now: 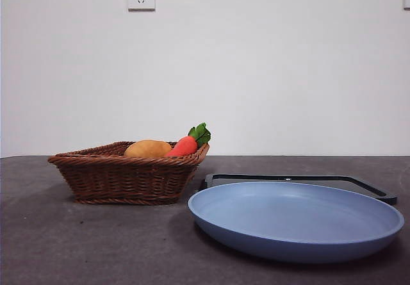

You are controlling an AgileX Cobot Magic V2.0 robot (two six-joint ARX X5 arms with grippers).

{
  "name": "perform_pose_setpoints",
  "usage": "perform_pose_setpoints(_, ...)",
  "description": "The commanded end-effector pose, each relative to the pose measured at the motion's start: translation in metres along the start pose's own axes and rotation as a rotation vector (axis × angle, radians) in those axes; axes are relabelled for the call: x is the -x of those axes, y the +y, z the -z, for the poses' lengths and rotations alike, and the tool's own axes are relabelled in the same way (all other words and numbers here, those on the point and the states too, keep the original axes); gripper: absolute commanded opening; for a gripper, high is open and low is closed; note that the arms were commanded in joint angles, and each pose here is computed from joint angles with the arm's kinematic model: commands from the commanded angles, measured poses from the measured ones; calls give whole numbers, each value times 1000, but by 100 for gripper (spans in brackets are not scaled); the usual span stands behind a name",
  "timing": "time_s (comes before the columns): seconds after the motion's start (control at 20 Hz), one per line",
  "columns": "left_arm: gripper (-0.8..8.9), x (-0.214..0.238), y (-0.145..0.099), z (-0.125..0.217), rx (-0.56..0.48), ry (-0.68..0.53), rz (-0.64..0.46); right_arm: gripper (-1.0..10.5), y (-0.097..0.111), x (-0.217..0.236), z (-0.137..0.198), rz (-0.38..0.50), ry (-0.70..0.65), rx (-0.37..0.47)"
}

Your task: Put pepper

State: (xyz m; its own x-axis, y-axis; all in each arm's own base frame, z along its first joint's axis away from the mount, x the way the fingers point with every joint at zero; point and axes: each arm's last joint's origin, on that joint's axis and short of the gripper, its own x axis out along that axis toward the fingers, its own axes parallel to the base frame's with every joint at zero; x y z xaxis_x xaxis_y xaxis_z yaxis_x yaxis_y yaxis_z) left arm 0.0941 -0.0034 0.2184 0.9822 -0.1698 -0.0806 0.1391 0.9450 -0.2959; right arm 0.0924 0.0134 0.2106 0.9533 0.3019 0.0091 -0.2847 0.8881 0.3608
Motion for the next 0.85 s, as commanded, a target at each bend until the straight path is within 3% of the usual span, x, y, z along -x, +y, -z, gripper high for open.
perform_pose_setpoints(0.05,7,-2,-6,-17,1,39,51,5,8,-2,-19,-14,14,-11)
perform_pose_setpoints(0.3,7,-9,-16,-45,-58,156,133,5,21,-8,-51,-56,143,45)
perform_pose_setpoints(0.85,7,-10,-37,-92,-165,393,361,6,45,-20,-113,-105,547,250)
